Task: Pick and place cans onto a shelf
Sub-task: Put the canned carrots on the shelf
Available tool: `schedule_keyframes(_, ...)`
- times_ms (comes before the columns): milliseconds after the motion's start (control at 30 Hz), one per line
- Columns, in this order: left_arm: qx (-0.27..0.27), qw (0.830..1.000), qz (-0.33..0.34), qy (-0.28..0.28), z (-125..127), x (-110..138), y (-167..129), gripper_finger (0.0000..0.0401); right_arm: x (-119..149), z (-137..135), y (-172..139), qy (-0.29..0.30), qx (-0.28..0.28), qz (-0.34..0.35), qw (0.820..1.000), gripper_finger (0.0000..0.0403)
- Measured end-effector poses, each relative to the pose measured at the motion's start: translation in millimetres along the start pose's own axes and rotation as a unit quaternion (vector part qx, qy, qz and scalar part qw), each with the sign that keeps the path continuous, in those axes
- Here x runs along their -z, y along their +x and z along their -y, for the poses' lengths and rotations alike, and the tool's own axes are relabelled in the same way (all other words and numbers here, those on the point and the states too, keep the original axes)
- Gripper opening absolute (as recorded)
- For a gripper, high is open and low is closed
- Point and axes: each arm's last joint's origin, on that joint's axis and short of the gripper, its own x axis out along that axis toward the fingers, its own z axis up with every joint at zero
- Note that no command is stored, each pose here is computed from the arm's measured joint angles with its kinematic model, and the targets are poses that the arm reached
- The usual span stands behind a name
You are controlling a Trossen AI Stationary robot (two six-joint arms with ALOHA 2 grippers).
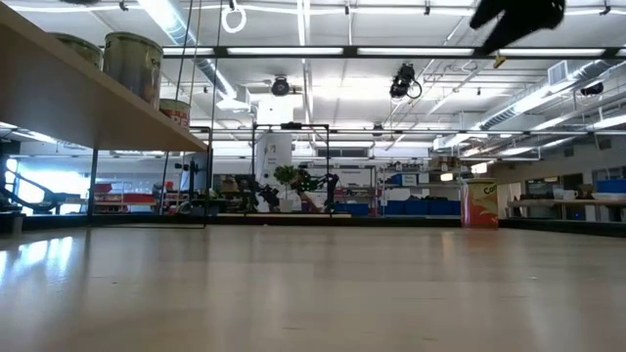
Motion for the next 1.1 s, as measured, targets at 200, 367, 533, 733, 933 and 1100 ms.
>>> schedule_keyframes(200, -0.031, 0.999, -0.010, -0.039, 4.9, -3.6, 10.8, 0.0286, 20.6, 11.4, 8.1, -0.004, -0.001, -0.019, 1.000, 0.0316)
schedule_keyframes(367, -0.070, 0.995, -0.043, -0.057, 17.3, -4.1, 34.1, 0.0286, 21.7, 19.5, 3.8, -0.022, 0.006, -0.027, 0.999, 0.0316)
schedule_keyframes(533, -0.113, 0.987, -0.055, -0.100, 12.3, -4.6, 53.8, 0.0286, 12.8, 39.1, -14.8, 0.000, -0.011, 0.018, 1.000, 0.0316)
schedule_keyframes(733, -0.137, 0.978, -0.060, -0.144, 1.1, -9.3, 66.9, 0.0286, 7.2, 60.8, -33.1, 0.010, -0.036, 0.049, 0.998, 0.0316)
schedule_keyframes(933, -0.135, 0.977, -0.063, -0.154, 2.9, -12.8, 71.9, 0.0293, 6.0, 65.4, -37.1, 0.018, -0.044, 0.057, 0.997, 0.0316)
schedule_keyframes(1100, -0.150, 0.974, -0.068, -0.154, -1.1, -14.2, 71.8, 0.0321, 6.1, 64.7, -37.1, 0.018, -0.048, 0.054, 0.997, 0.0323)
